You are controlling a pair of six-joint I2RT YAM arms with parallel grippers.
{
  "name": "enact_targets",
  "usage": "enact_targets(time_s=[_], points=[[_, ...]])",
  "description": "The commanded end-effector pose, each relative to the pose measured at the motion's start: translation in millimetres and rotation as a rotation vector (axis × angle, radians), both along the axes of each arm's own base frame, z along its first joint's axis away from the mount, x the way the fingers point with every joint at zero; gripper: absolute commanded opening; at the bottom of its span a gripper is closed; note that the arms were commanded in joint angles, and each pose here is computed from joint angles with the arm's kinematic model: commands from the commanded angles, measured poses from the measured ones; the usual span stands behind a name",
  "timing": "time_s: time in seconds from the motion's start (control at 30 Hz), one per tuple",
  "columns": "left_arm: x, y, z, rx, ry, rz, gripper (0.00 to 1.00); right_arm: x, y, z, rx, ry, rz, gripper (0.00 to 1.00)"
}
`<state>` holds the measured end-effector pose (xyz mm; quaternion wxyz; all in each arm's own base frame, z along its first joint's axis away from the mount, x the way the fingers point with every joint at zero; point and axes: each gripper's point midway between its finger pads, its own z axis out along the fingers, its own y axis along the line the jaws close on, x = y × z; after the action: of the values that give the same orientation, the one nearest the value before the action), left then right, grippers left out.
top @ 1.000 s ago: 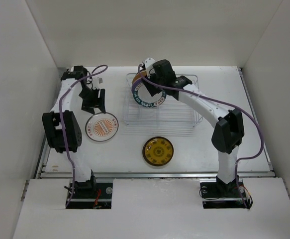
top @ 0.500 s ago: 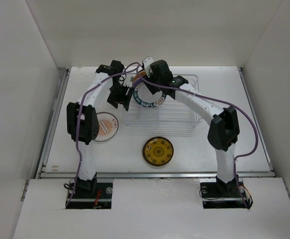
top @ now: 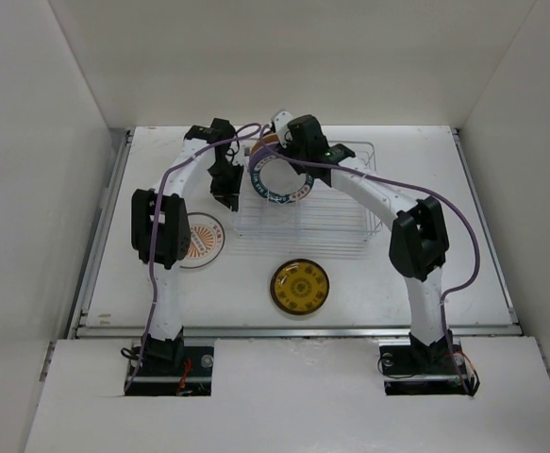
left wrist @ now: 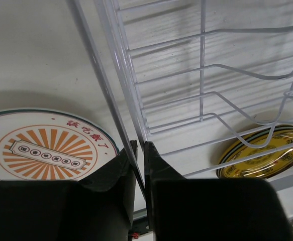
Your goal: Unload the plates from the dish rack
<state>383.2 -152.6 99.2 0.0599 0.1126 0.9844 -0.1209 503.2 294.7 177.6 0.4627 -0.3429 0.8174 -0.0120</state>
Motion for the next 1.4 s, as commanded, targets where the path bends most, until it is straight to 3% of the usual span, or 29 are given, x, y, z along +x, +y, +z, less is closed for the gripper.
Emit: enact_targets(time_s=[0.0,0.17,0.6,0.67,0.7,0.8,0.83,1.03,1.23,1.3,1.37], points=[[0,-6,3,-0.042,-0.002,-0.054,0.0,2,16,20,0.07,-0.035,0.052,0.29],[-10,-27,5,-0.163,0.052,-0.021,0.0,6,4,28,0.055,-0.082,-0.007,0.0],[-9,-33,11,-0.193,0.053,0.012,0.0,-36,-18,145,0.185,-0.239,0.025,0.0],[-7,-32,13,-0.186,0.041,0.013,0.07,-47,-25,155,0.199,-0.236,0.018,0.0],[-4,-30,12,-0.177,0.029,0.014,0.18,-50,-27,155,0.208,-0.222,0.01,0.0],[-1,-31,15,-0.18,0.017,0.013,0.34,-64,-36,159,0.223,-0.191,-0.018,0.0],[0,-30,17,-0.171,0.013,0.015,0.45,-67,-37,158,0.243,-0.179,-0.031,0.0],[5,-20,37,-0.13,-0.068,0.015,0.59,-85,-55,144,0.276,-0.084,-0.09,0.0],[8,-14,66,-0.123,-0.192,0.002,0.68,-90,-66,134,0.425,0.021,-0.181,0.0],[11,-15,80,-0.14,-0.253,0.0,0.81,-89,-70,130,0.482,0.055,-0.23,0.0],[9,-14,89,-0.146,-0.273,0.0,0.83,-86,-74,130,0.54,0.09,-0.244,0.0]])
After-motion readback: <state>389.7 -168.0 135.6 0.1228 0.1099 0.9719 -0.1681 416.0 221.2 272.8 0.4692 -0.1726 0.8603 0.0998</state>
